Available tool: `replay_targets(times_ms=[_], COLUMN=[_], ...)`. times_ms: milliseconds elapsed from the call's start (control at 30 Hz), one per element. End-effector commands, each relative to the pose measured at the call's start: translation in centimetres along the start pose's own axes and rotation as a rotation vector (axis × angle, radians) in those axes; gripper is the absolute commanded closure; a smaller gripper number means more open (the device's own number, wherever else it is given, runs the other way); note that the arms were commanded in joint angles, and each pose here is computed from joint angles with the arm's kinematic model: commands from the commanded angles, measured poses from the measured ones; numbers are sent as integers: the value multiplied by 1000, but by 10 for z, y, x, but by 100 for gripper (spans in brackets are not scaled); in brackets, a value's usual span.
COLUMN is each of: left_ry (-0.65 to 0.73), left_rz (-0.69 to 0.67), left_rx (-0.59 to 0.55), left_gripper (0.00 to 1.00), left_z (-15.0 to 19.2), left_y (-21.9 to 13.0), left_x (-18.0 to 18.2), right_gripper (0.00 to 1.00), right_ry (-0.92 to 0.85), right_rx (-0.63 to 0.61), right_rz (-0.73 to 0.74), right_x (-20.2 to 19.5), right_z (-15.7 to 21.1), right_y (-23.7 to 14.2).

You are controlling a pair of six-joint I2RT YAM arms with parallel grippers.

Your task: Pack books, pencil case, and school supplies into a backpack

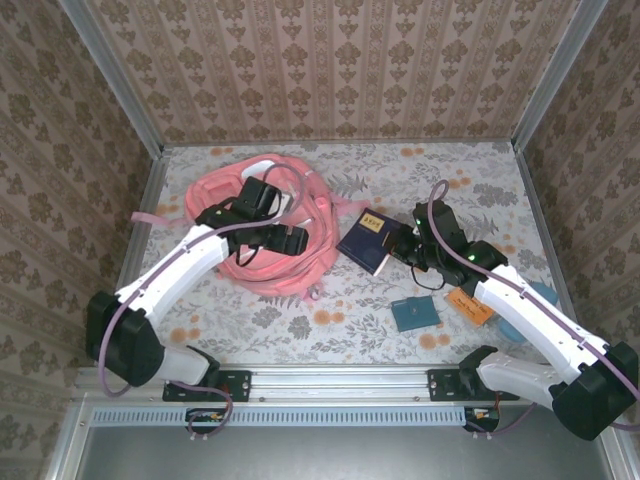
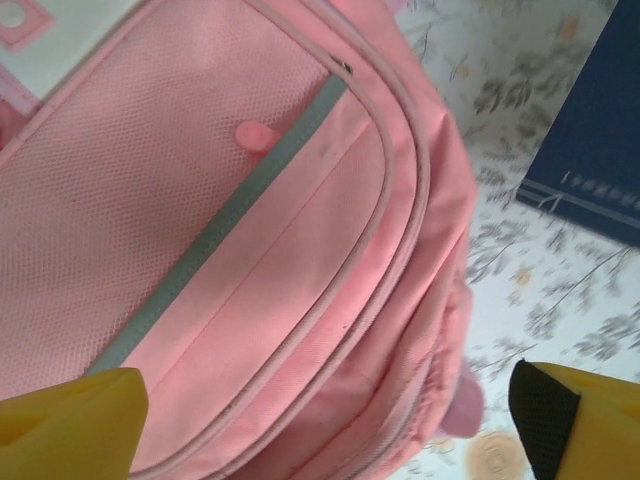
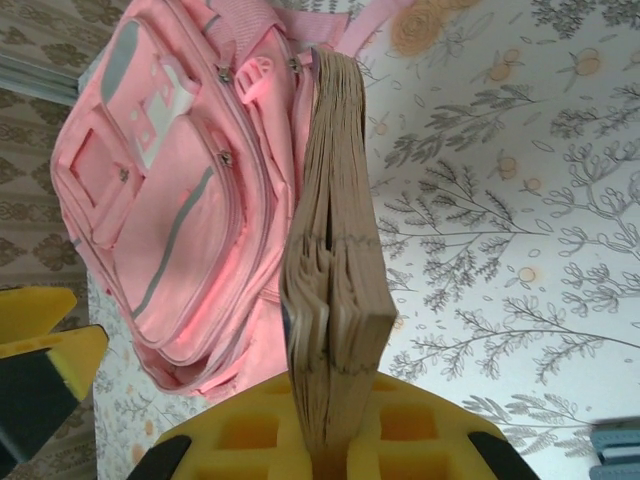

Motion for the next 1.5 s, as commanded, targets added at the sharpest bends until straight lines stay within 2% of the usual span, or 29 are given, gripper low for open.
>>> replay_targets(times_ms=[0, 133, 333, 567, 833, 1067, 1367, 1467], left_ry=[176, 261, 309, 326, 377, 427, 431, 418], left_rz=[-20, -79, -126, -160, -258, -324, -391, -410], left_rx=[66, 129, 225, 294, 380, 394, 355, 318], left_gripper=[10, 22, 34, 32, 20, 21, 37, 50], left_z=[6, 6, 7, 13, 24, 17, 3, -5], left_y=[9, 28, 52, 65, 81, 88, 78, 70], left_x=[-2, 2, 9, 16, 26, 29, 29, 29], right_gripper=[99, 99, 99, 99, 99, 99, 99, 98], right_ry=[-30, -25, 1, 33, 55, 66, 69, 70], right_rx=[-14, 16, 36, 41, 41, 44, 32, 18], right_rz=[-21, 11, 22, 22, 5, -2, 7, 5], right_x=[7, -2, -5, -6, -4, -3, -8, -8], right_z=[-7, -2, 1, 3, 3, 4, 6, 4], right_y=[-14, -12, -5, -1, 5, 6, 3, 0])
Point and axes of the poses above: each hand's point on the last joint's axis, 136 mm out from that joint toward the fingers, its own y axis out along the fingers, its own x axis along the line the jaws close on, z = x × y, the point moved 1 cm from there along -y, back along the fingers, and after that the axes turned 5 degrees about -y, right-handed, at the moved point
